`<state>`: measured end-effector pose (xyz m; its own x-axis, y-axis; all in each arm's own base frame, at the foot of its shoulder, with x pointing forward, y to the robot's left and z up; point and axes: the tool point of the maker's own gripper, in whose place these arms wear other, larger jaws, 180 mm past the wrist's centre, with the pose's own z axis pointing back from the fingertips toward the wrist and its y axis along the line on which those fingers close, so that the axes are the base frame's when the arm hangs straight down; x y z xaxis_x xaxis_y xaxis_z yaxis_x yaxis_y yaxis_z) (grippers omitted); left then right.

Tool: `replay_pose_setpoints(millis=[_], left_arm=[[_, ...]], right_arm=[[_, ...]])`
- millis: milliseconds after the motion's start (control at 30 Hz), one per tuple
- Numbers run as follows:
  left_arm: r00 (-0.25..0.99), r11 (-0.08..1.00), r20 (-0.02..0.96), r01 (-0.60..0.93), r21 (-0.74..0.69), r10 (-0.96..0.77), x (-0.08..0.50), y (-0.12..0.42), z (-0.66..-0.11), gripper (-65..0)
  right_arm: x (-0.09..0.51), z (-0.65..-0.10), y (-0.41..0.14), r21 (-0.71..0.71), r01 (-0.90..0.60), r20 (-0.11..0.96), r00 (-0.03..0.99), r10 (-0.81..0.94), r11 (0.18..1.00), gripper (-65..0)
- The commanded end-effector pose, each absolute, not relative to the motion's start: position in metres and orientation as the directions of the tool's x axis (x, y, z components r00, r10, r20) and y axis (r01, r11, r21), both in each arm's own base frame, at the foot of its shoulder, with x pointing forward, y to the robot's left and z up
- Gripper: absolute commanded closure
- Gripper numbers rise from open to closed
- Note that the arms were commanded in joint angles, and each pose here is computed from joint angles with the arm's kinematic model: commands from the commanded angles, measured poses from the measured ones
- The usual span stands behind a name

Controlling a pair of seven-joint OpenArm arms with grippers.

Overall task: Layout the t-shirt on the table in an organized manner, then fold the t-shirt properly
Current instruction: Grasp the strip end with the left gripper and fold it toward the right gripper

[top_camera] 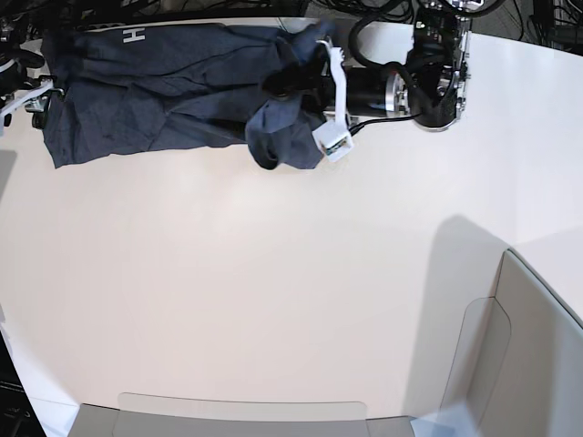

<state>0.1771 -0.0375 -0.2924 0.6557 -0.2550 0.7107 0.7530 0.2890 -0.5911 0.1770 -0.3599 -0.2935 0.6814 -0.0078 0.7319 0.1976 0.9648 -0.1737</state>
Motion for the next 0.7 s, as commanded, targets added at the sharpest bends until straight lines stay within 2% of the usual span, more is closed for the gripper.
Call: replay_pose_setpoints(millis=[0, 233, 467, 667], left_arm=[[0.620, 0.260, 0.746, 0.782, -0.566, -0.242, 0.182, -0.047, -0.280, 0.0], [0.499, 0.219, 0.782, 0.867, -0.449, -0.373, 0.187, -0.073, -0.280, 0.0], [0.347, 0.131, 0.777, 0.935, -0.329, -0.525, 0.175, -0.098, -0.288, 0.0], [0.249, 0.048, 0.805, 0.963, -0.266, -0.539, 0.163, -0.121, -0.283, 0.0]], right_arm=[[0.179, -0.280, -0.371, -0.207, 0.212, 0.753, 0.658, 0.017, 0.955, -39.8], [0.163, -0.281, -0.397, -0.311, 0.268, 0.699, 0.715, 0.029, 0.912, -39.8], [0.162, -0.282, -0.401, -0.338, 0.275, 0.684, 0.728, 0.035, 0.900, -39.8], [0.162, -0.283, -0.400, -0.339, 0.273, 0.682, 0.730, 0.036, 0.901, -39.8]])
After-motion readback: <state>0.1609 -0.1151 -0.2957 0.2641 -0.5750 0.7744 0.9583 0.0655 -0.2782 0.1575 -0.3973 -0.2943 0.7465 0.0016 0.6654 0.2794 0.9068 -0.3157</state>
